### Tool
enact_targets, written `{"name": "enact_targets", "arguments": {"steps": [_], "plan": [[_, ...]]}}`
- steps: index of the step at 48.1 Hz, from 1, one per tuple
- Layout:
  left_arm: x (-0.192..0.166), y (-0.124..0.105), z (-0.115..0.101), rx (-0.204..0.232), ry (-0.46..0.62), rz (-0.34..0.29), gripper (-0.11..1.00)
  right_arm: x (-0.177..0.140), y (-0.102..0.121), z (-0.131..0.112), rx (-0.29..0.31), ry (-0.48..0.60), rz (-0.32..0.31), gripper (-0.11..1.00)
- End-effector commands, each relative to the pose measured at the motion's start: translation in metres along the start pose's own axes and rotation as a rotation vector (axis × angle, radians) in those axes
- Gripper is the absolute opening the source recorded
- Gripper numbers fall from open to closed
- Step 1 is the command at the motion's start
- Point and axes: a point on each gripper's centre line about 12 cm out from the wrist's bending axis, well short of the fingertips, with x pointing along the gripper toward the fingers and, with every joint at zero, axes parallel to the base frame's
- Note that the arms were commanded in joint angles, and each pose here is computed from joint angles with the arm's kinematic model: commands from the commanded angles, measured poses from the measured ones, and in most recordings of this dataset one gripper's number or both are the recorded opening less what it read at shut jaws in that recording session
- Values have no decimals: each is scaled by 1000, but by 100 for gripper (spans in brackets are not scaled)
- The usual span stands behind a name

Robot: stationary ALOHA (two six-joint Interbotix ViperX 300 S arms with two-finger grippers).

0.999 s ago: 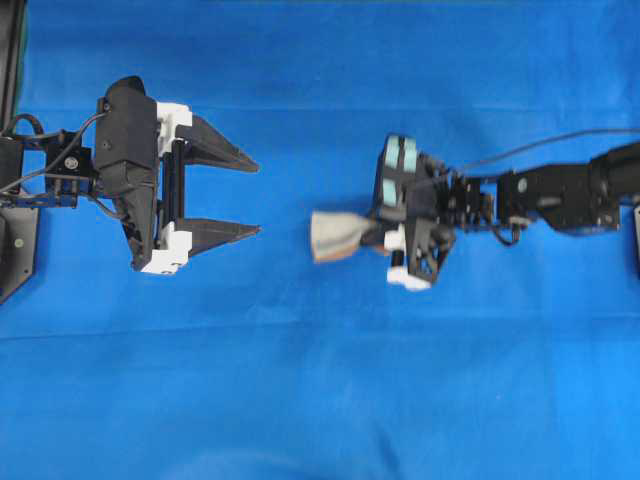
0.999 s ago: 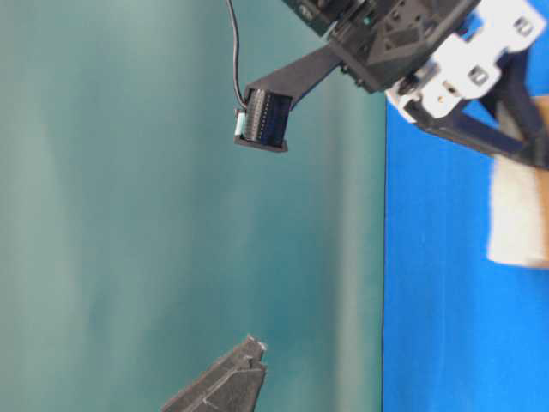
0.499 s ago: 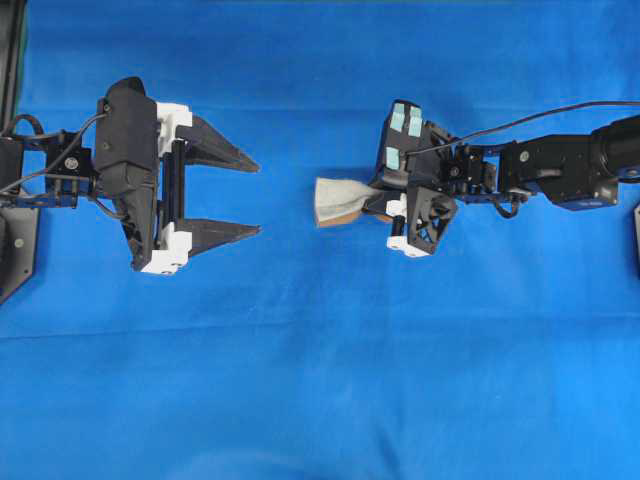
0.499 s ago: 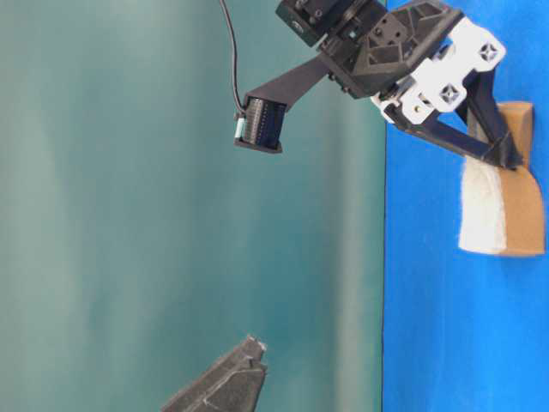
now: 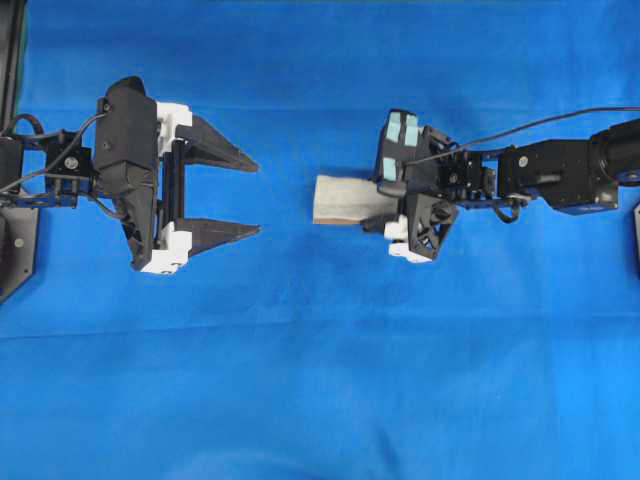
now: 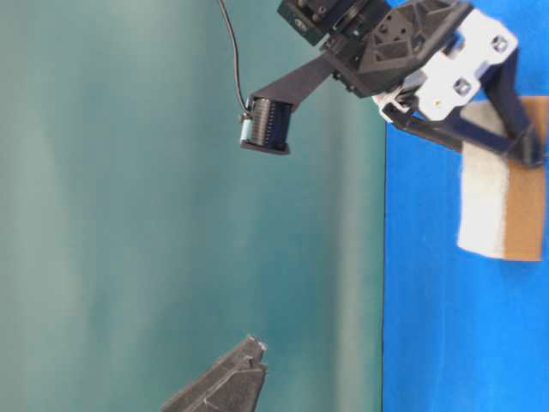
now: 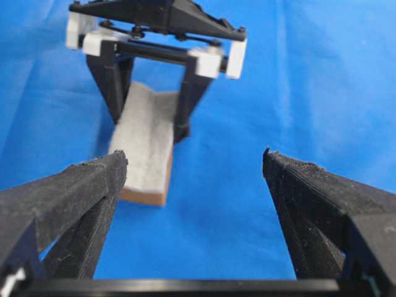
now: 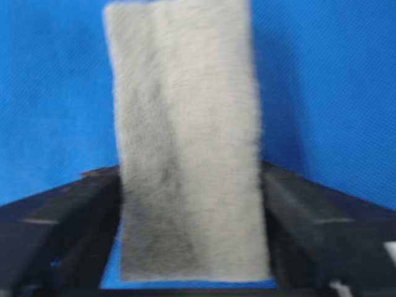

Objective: Hand over the sponge with the left arm and wipe it with the right arm.
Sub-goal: 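Lower the sponge to the table and open the right gripper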

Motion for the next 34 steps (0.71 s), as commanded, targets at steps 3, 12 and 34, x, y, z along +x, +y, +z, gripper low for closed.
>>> {"name": "enact_targets", "arguments": {"steps": [3,12,34], "plan": [[-2,-1,7,5,-26,-3,86,-5,2,12,-1,-21,3,74],[-2,-1,7,5,-26,-3,86,-15,6,23,-10,-47,10,74],[-2,0,8,4,-28,-2,86,-77,13,64,-72,-99,7,74]]}}
